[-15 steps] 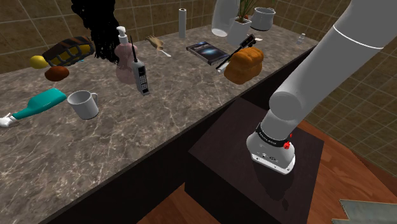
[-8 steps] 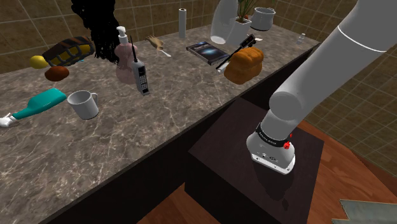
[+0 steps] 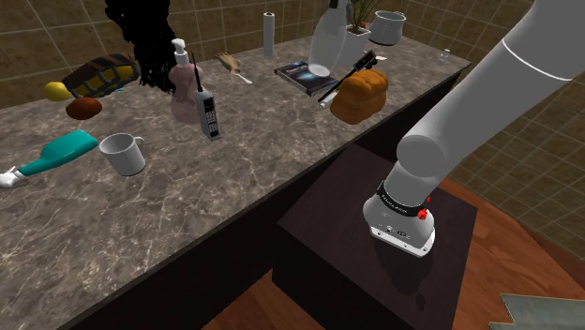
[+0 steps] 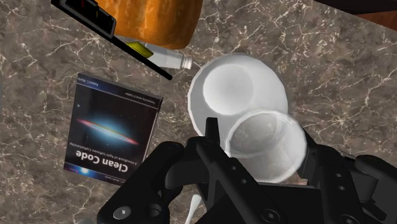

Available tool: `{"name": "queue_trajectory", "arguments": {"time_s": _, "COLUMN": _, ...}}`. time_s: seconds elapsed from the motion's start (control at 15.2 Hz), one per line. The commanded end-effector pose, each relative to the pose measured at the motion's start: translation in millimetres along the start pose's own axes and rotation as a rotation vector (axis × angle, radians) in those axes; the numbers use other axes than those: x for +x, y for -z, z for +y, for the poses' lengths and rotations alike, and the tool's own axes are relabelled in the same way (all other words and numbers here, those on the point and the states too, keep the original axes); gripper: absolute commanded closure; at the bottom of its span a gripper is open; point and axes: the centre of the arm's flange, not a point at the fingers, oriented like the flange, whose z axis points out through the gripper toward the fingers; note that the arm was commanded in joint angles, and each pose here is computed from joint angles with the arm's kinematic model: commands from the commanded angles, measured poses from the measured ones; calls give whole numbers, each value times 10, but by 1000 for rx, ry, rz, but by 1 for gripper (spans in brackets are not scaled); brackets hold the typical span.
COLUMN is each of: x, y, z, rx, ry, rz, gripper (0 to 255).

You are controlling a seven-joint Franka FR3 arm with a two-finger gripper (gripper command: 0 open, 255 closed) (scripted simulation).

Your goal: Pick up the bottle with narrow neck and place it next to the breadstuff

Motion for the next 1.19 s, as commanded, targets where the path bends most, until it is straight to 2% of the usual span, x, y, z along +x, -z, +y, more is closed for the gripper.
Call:
{"name": "queue_trajectory", "arguments": {"time_s": 0.0, "x": 11, "y": -111, "z": -1, "rx": 0, "ry": 0, "rz": 1, "gripper": 255}}
{"name": "queue_trajectory", "arguments": {"time_s": 1.12, "x": 41, "y": -1008, "z": -6, "rx": 0, "ry": 0, "rz": 1, "gripper": 255}}
